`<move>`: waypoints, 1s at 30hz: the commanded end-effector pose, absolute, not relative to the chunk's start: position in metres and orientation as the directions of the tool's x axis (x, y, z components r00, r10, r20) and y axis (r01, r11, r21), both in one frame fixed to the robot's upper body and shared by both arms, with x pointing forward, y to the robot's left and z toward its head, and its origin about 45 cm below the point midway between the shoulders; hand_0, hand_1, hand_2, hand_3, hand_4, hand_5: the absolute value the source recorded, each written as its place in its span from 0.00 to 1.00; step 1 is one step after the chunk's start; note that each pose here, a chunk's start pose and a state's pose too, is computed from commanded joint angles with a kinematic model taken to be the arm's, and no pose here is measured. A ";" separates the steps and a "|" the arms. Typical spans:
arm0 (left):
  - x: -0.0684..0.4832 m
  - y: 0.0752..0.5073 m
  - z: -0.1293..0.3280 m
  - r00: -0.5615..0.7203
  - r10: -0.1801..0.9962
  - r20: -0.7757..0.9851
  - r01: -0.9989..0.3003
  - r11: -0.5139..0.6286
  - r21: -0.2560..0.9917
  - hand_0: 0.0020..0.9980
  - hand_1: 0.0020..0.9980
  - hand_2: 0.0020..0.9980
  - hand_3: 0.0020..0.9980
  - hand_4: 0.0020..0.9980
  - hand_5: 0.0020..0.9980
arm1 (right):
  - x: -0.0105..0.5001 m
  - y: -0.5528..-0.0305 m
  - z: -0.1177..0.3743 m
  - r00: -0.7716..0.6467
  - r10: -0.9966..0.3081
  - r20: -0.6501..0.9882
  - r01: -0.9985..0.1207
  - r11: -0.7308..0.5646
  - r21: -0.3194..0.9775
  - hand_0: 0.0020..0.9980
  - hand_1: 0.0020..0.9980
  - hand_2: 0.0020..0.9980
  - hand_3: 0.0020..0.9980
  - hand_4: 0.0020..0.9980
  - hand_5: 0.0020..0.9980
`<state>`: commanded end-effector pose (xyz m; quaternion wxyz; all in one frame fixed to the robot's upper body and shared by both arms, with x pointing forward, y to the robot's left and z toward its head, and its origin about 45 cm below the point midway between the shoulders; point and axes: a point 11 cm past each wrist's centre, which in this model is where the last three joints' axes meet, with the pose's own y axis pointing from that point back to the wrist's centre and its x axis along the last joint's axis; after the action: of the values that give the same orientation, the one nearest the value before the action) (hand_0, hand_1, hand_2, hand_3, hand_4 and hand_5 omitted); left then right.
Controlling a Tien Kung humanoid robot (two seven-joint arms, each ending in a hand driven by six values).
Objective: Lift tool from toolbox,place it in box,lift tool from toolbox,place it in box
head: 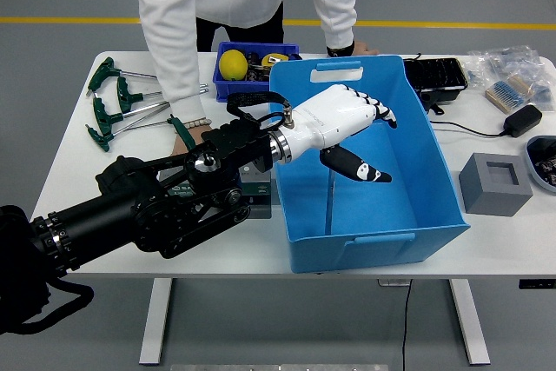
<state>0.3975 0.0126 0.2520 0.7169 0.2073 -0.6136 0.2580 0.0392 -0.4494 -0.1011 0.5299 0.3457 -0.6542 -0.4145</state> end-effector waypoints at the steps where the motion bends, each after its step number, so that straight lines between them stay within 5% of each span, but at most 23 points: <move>1: 0.398 0.013 0.254 0.109 0.125 0.986 -0.625 0.780 -0.030 0.73 0.79 0.87 0.76 1.00 0.78 | 0.039 -0.449 -0.101 -0.199 -0.892 0.407 -0.013 0.417 0.909 0.72 0.67 0.76 0.72 0.91 0.87; 13: 0.407 0.035 0.275 0.041 0.112 0.993 -0.660 0.749 -0.057 0.76 0.81 0.88 0.78 1.00 0.79 | 0.036 -0.448 -0.102 -0.206 -0.891 0.404 -0.008 0.414 0.910 0.72 0.67 0.76 0.72 0.91 0.87; 14: 0.408 0.039 0.275 0.028 0.090 0.996 -0.665 0.746 -0.049 0.70 0.69 0.71 0.67 1.00 0.82 | 0.036 -0.448 -0.102 -0.206 -0.891 0.404 -0.008 0.414 0.910 0.72 0.67 0.76 0.72 0.91 0.87; 25: 0.435 0.128 0.269 0.027 -0.110 0.994 -0.800 0.594 0.087 0.71 0.65 0.66 0.60 1.00 0.85 | 0.033 -0.448 -0.102 -0.225 -0.886 0.406 -0.004 0.418 0.909 0.72 0.67 0.76 0.72 0.91 0.87; 26: 0.436 0.139 0.267 0.038 -0.122 0.992 -0.812 0.575 0.102 0.71 0.64 0.62 0.51 0.88 0.86 | 0.033 -0.449 -0.102 -0.224 -0.885 0.407 -0.004 0.418 0.908 0.71 0.67 0.76 0.72 0.91 0.87; 30: 0.437 0.165 0.256 0.111 -0.180 0.978 -0.839 0.511 0.189 0.71 0.64 0.62 0.51 0.88 0.86 | 0.032 -0.449 -0.102 -0.225 -0.884 0.409 -0.003 0.420 0.907 0.71 0.67 0.76 0.72 0.91 0.87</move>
<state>0.4372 0.1654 0.2565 0.6178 0.4166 -0.6112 0.2668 0.0323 -0.4495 -0.1019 0.5240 0.3361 -0.6601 -0.4205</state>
